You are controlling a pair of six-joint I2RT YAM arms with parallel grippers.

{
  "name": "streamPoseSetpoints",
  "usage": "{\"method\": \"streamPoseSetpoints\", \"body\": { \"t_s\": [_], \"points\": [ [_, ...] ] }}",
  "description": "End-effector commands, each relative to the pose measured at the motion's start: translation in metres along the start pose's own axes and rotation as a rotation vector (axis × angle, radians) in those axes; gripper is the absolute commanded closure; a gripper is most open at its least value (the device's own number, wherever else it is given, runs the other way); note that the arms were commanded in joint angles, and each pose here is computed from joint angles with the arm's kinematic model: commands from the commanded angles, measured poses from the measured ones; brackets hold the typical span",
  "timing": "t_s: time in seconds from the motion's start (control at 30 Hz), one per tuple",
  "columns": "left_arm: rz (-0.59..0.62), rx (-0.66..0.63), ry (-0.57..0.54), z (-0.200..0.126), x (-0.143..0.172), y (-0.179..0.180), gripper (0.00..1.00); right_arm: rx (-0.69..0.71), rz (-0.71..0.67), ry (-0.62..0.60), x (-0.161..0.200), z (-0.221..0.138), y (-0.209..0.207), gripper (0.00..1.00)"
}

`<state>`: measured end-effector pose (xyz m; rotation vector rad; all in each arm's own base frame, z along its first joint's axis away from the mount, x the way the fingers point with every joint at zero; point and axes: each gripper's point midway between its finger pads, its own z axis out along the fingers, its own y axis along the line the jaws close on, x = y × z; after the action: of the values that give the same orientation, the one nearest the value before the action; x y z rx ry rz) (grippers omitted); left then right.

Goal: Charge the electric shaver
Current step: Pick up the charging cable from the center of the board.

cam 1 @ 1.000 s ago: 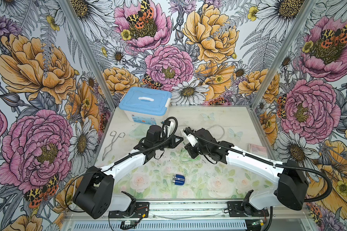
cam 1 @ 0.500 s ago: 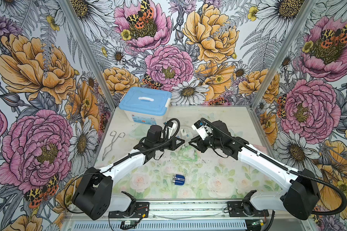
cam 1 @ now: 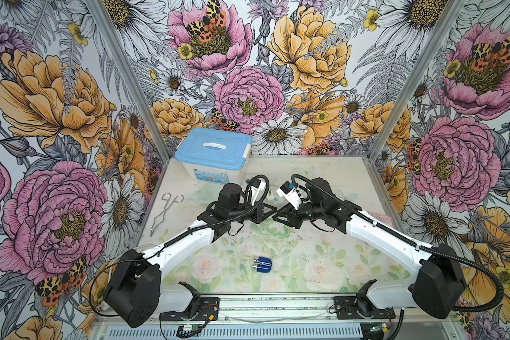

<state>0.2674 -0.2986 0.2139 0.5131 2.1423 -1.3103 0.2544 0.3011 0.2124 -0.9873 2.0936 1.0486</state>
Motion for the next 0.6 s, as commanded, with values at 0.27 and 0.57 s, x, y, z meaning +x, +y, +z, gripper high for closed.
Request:
{"method": "streamPoseSetpoints", "body": {
  "t_s": [0.27, 0.57],
  "points": [
    [0.06, 0.054, -0.019, -0.0034, -0.0106, -0.019, 1.0, -0.002, -0.037, -0.047, -0.0153, -0.007, 0.0041, 0.91],
    [0.038, 0.012, -0.049, -0.0087, -0.0149, -0.0104, 0.37, 0.011, -0.028, -0.064, -0.0178, -0.0087, 0.002, 1.0]
  ]
}}
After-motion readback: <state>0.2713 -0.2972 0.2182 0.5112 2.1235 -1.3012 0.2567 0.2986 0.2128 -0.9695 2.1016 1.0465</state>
